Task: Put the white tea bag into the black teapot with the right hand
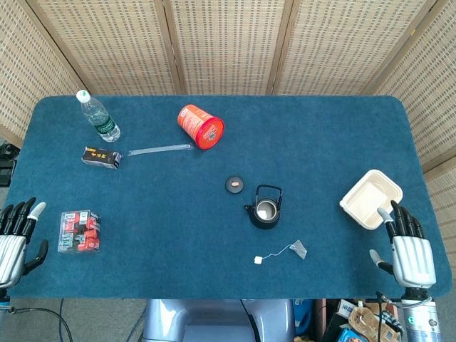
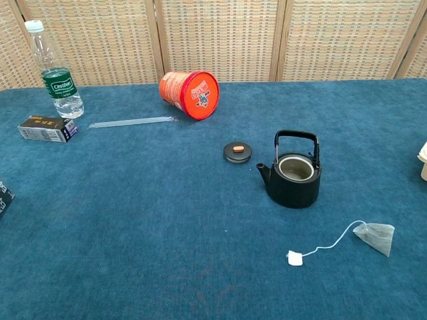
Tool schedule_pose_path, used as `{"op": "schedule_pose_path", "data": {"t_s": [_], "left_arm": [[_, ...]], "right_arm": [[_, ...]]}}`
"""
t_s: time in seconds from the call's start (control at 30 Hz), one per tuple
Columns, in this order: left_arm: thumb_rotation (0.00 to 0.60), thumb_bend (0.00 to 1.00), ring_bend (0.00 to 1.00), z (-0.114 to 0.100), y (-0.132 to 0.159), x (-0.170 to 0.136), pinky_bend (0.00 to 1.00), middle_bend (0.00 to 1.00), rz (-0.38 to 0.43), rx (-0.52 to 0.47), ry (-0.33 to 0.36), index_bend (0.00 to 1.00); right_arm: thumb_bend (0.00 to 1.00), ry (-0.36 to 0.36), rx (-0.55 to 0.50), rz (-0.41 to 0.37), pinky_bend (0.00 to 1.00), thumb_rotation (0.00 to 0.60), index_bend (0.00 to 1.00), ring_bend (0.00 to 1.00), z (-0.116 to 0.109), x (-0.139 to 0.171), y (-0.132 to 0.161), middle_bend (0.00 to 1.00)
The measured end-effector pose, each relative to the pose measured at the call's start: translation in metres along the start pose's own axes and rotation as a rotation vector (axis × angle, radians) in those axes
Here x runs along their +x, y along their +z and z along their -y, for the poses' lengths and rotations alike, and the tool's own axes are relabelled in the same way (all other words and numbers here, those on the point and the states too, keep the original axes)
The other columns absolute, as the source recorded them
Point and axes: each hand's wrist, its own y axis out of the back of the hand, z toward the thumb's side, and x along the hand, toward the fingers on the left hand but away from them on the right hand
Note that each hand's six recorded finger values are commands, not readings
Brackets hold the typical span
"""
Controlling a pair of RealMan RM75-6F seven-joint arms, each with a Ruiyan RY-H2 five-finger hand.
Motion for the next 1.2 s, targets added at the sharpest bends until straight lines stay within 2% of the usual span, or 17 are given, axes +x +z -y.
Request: {"op": "schedule_pose_path", "data": {"t_s": [0.43, 0.63, 0.8, 0.9, 1.2], "left_arm": [[0.600, 0.51, 0.00, -0.001, 0.002, 0.003, 0.00, 0.00, 0.003, 0.007, 0.005, 0.00], [0.600, 0.51, 0.00, -0.005, -0.003, 0.005, 0.00, 0.00, -0.012, 0.026, 0.017, 0.00], [0.600, 0.51, 0.00, -0.009, -0.005, 0.006, 0.00, 0.00, -0.018, 0.035, 0.025, 0.00], [0.600, 0.51, 0.00, -0.011, -0.006, 0.008, 0.00, 0.00, -0.022, 0.042, 0.032, 0.00], [0.600, 0.51, 0.00, -0.018, -0.007, 0.014, 0.00, 0.00, -0.017, 0.063, 0.048, 0.00]], "right_arm": [[0.36, -0.011, -0.010, -0.009, 0.18, 0.600, 0.04, 0.00, -0.002, 0.000, 0.000, 0.09], [0.36, -0.024, -0.034, -0.028, 0.18, 0.600, 0.07, 0.02, -0.004, -0.001, 0.002, 0.13], [0.36, -0.053, -0.070, -0.075, 0.21, 0.600, 0.13, 0.10, -0.011, -0.001, 0.009, 0.20], [0.36, -0.061, -0.100, -0.120, 0.29, 0.600, 0.16, 0.17, -0.015, -0.002, 0.017, 0.25], [0.36, -0.005, -0.184, -0.306, 0.51, 0.600, 0.22, 0.40, -0.026, -0.010, 0.058, 0.44]]}}
